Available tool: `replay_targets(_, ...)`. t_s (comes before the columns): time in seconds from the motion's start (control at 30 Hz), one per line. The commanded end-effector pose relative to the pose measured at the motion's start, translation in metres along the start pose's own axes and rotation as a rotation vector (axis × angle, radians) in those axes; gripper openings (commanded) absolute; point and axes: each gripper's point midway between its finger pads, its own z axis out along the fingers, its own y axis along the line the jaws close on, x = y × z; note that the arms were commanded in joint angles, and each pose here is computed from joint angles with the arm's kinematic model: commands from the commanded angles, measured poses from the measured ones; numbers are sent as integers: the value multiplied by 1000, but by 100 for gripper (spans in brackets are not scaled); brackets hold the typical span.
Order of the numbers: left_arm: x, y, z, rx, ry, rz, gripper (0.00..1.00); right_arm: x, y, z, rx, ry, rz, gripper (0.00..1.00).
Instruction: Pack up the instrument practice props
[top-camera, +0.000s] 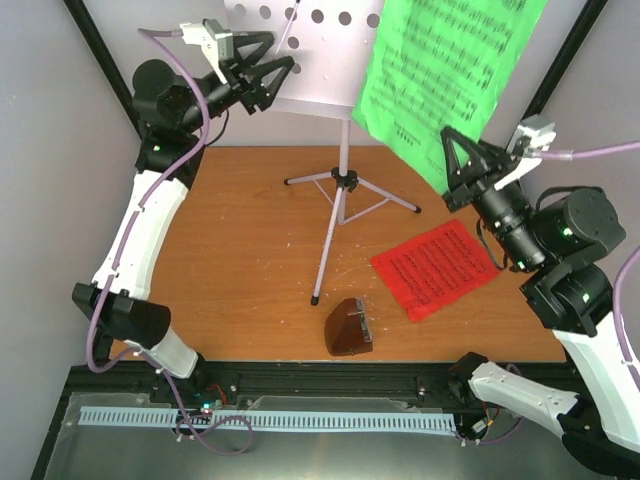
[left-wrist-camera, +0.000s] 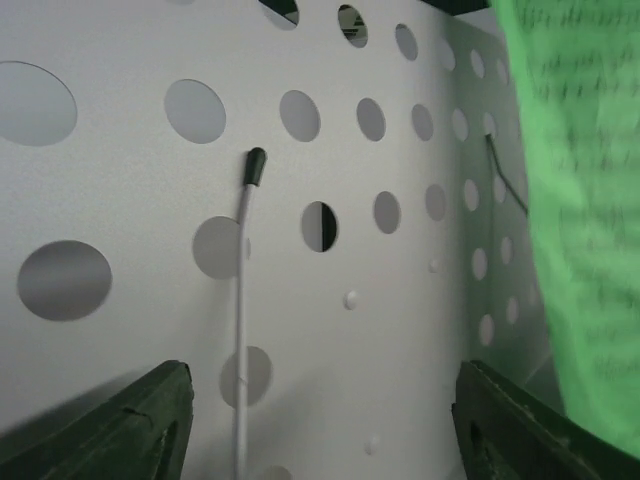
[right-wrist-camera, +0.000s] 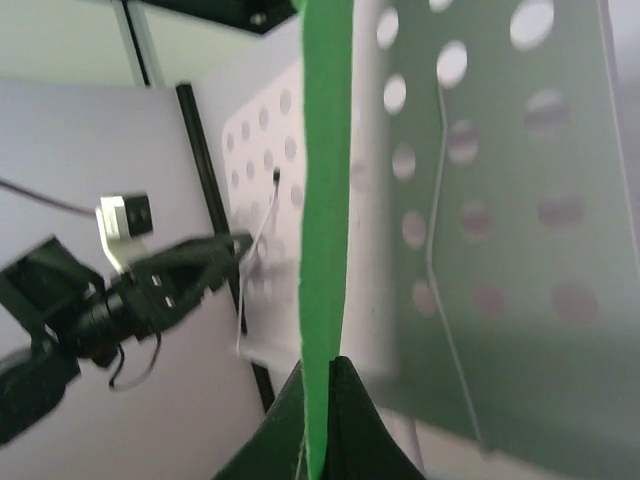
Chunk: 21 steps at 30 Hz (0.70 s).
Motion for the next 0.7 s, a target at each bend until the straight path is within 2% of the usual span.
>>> replay_targets(0.0, -34, -34, -24, 24, -51, -14, 77, 67, -6, -18, 4, 212, 78, 3)
replay_targets(0.1, -32, -48, -43, 23, -77, -17, 87, 113, -19, -33, 55, 321, 138, 3)
replay_targets(0.27, 14, -52, -90, -126, -93, -83, 98, 203, -44, -63, 166, 484, 259, 3)
replay_targets(0.33, 40, -44, -108, -218, -82, -118, 99, 240, -59, -74, 237, 541, 276, 3)
replay_targets(0.5, 114, -34, -137, -341, 42, -243, 99, 299, -89, -89, 362, 636, 259, 3)
replay_targets(0.67, 181, -25, -164, -476, 247, -311, 99, 316, -127, -98, 469, 632, 286, 3)
